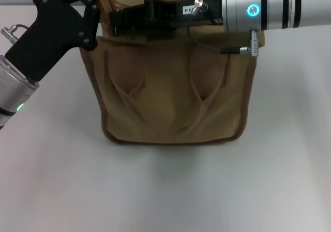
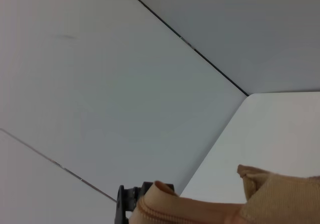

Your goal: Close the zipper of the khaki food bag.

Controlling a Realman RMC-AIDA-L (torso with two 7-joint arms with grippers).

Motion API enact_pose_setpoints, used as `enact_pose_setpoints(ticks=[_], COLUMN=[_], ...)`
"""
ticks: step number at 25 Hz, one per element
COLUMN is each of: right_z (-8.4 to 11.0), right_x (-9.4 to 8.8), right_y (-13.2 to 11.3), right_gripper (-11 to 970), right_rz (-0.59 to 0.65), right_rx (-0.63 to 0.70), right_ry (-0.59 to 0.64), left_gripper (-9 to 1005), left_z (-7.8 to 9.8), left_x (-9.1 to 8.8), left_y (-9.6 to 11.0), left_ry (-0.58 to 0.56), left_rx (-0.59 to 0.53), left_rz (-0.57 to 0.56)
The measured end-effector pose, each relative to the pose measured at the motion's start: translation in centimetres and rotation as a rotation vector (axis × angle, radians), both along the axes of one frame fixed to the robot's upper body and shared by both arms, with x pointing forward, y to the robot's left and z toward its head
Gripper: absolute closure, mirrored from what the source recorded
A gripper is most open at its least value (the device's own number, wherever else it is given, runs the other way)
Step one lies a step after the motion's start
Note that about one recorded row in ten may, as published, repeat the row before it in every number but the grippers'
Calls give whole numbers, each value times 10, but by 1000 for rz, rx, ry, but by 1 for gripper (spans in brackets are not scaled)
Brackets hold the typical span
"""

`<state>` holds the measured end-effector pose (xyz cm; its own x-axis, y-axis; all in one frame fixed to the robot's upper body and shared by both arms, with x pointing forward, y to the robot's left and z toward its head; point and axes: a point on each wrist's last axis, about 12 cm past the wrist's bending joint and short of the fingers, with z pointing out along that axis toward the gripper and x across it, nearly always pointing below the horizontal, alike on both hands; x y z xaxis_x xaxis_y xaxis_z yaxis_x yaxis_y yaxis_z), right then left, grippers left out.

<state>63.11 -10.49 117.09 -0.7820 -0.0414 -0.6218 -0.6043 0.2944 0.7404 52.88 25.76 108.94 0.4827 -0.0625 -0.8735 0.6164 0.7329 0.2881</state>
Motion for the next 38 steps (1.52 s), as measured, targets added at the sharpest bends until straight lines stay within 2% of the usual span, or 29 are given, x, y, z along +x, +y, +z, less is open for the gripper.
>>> enact_pose_setpoints(ticks=[2,15,33,38], right_z=[1,6,1,1], right_x=[0,-1,0,-1], right_y=[0,0,-2,-2], right_gripper=[765,763,791,925], right_rz=[2,20,0,12], right_rx=[-2,8,-2,-3], right_ry=[-4,-14,-5,-22], left_gripper=[944,942,939,938], left_z=[0,0,0,0], left_x=[0,1,0,-1], left_y=[0,-1,-2,-1], left_ry=[0,0,-3,-2], left_rx=[0,-1,-7,-6], left_rz=[1,0,-6,-4])
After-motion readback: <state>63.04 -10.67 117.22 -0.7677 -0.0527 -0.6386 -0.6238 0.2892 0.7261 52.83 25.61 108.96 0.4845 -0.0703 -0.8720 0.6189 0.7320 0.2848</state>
